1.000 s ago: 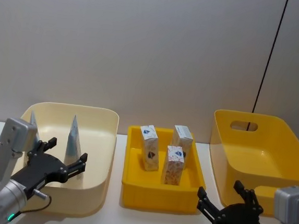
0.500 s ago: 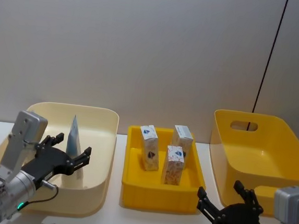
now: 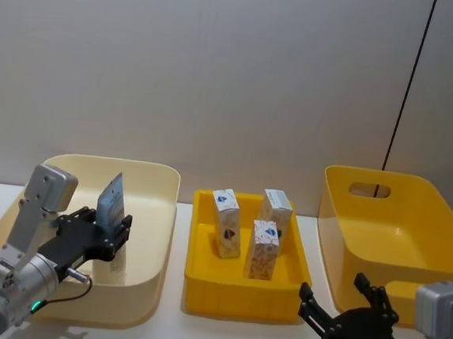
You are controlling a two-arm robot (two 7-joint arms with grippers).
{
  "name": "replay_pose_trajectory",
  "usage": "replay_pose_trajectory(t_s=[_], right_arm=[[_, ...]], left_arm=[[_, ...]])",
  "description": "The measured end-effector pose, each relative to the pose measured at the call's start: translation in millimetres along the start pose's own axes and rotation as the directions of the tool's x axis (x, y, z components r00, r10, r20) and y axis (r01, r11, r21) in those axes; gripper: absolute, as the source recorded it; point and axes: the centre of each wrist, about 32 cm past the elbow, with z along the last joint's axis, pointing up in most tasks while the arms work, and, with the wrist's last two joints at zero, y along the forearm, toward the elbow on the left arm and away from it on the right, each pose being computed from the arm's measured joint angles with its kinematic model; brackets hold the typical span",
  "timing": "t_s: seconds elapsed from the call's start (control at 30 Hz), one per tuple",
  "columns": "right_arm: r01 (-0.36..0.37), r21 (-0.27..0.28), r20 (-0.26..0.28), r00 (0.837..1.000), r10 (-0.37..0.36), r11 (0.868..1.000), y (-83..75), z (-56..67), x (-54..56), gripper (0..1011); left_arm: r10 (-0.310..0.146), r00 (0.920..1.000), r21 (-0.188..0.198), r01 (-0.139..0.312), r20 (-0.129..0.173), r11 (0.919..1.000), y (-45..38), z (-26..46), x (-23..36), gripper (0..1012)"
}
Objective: Bimanual collaborative sorting of washing and personal care products
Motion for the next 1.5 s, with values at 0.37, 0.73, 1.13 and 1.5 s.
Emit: replay_pose_trajectory(t_s=[0.37,0.73,1.13,1.5], right_arm=[[0.0,0.0,0.0,1.0,0.0,1.0,0.0,0.0,0.0,1001],[0.0,0.0,0.0,1.0,0.0,1.0,0.0,0.0,0.0,1001],[0.0,0.0,0.0,1.0,0.0,1.0,0.0,0.0,0.0,1001],[0.0,0.0,0.0,1.0,0.0,1.0,0.0,0.0,0.0,1001]], left_arm=[[-0.023,0.9997,-0.047,0.023,0.011,0.9986,4.1,0.4,1.6,282],[-0.094,0.995,-0.177,0.098,0.035,0.9793,8.7,7.2,7.3,251],[-0.214,0.975,-0.317,0.222,0.058,0.922,7.9,19.1,11.1,250],[-0.357,0.9317,-0.411,0.352,0.067,0.8409,2.0,29.5,8.7,249]])
